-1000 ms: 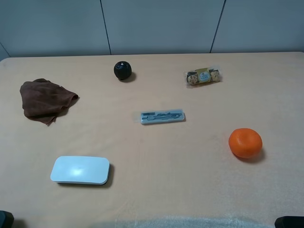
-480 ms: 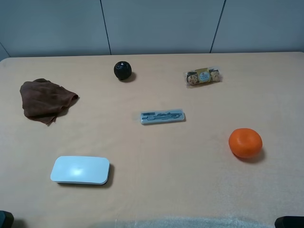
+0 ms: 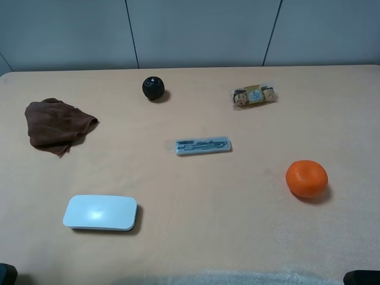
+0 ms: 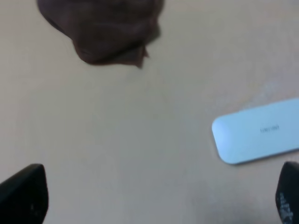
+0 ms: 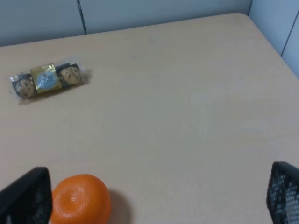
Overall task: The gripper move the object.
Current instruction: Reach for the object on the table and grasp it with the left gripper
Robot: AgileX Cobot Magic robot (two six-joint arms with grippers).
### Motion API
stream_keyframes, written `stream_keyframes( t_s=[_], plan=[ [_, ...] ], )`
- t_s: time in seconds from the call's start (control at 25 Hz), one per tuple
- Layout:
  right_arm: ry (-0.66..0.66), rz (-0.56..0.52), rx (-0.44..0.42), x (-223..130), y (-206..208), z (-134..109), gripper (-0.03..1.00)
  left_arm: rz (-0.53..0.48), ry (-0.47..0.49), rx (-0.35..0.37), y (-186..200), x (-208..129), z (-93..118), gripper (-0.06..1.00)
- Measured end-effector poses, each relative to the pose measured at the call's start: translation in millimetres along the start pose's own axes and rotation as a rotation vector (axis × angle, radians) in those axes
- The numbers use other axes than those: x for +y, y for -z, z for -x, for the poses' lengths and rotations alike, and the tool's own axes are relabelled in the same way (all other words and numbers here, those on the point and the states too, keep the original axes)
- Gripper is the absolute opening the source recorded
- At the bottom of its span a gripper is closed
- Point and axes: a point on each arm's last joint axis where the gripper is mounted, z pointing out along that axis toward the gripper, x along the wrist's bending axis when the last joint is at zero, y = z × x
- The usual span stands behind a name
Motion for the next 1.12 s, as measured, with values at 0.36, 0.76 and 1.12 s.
stream_keyframes(
  t_s=[0.36,0.76,1.12],
  plan=[
    [0.000,0.001,0.000,0.1,0.0,0.0,0.69,-0.170,-0.099,-0.109,-35.3,20.0,1.4,0.97],
    [0.000,0.001,0.000,0.1,0.0,0.0,0.69,-0.369,-0.308,-0.206,-78.5,33.9,20.0,0.95],
    [0.000,0.001,0.000,0.1,0.0,0.0,0.69,-0.493,-0.583,-0.265,-121.4,40.8,57.4,0.94]
  ],
)
